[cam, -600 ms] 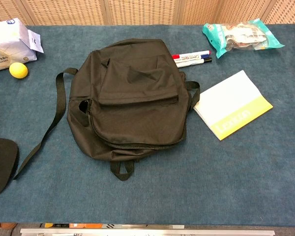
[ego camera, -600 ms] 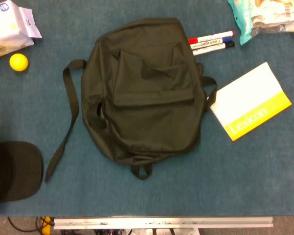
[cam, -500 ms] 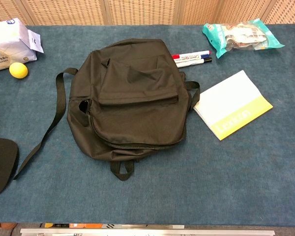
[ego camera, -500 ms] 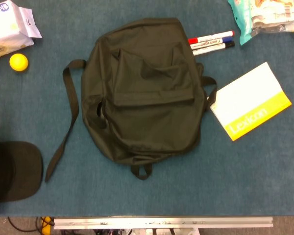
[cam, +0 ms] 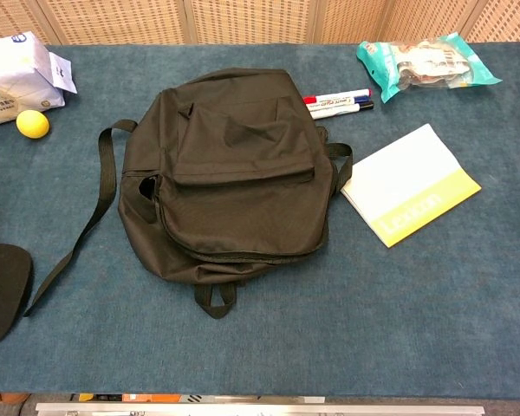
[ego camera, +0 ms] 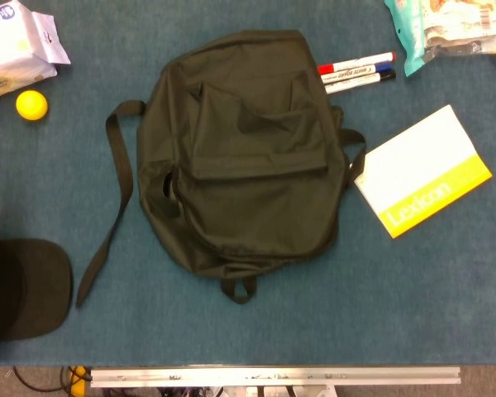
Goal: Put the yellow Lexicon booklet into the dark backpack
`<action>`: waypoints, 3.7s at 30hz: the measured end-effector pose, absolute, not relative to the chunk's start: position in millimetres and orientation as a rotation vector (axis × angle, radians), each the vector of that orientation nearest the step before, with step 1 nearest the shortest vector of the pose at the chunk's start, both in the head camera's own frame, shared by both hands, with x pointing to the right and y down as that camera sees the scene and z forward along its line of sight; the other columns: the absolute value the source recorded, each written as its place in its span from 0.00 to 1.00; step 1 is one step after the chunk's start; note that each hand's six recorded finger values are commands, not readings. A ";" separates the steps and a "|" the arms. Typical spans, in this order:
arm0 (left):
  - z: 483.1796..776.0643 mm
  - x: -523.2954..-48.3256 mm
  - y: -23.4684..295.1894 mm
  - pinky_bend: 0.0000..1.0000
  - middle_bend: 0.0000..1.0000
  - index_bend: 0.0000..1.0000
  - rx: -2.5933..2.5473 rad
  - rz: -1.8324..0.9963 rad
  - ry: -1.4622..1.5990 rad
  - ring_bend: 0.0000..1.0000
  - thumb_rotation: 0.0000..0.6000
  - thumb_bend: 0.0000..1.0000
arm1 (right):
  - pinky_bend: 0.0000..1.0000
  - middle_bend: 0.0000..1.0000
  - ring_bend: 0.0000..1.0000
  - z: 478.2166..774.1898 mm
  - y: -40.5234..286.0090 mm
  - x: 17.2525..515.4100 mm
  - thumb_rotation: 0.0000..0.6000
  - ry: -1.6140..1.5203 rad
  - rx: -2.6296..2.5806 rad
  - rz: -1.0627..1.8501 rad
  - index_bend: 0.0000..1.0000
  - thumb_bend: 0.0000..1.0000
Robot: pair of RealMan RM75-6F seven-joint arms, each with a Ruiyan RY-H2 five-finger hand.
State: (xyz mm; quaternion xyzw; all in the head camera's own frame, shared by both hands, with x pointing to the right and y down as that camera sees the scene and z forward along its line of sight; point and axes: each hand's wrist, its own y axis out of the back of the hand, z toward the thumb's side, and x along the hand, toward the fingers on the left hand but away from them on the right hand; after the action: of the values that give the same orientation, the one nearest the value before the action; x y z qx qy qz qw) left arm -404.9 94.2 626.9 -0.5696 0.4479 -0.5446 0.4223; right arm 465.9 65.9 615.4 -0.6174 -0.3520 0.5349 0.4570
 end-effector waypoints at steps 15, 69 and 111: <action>627.0 -410.3 100.6 0.22 0.28 0.30 -1.427 -1.379 1.136 0.21 1.00 0.29 | 0.34 0.41 0.28 667.8 49.1 420.5 1.00 -0.540 -1.594 1.297 0.36 0.00; 639.7 -409.0 108.7 0.22 0.28 0.30 -1.477 -1.396 1.118 0.21 1.00 0.29 | 0.34 0.37 0.24 769.0 21.2 378.1 1.00 -0.331 -1.562 1.343 0.31 0.10; 635.9 -418.5 106.3 0.22 0.28 0.30 -1.484 -1.399 1.152 0.21 1.00 0.29 | 0.41 0.52 0.30 760.8 -20.5 339.3 1.00 -0.521 -1.534 1.241 0.49 0.43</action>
State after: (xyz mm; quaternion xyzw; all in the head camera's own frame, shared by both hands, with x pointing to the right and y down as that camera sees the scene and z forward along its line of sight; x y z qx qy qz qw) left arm -418.5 106.3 635.9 -0.5836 0.4532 -0.5502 0.3890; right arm 339.3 -20.5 760.8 -0.6407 -0.2178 0.5182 0.5230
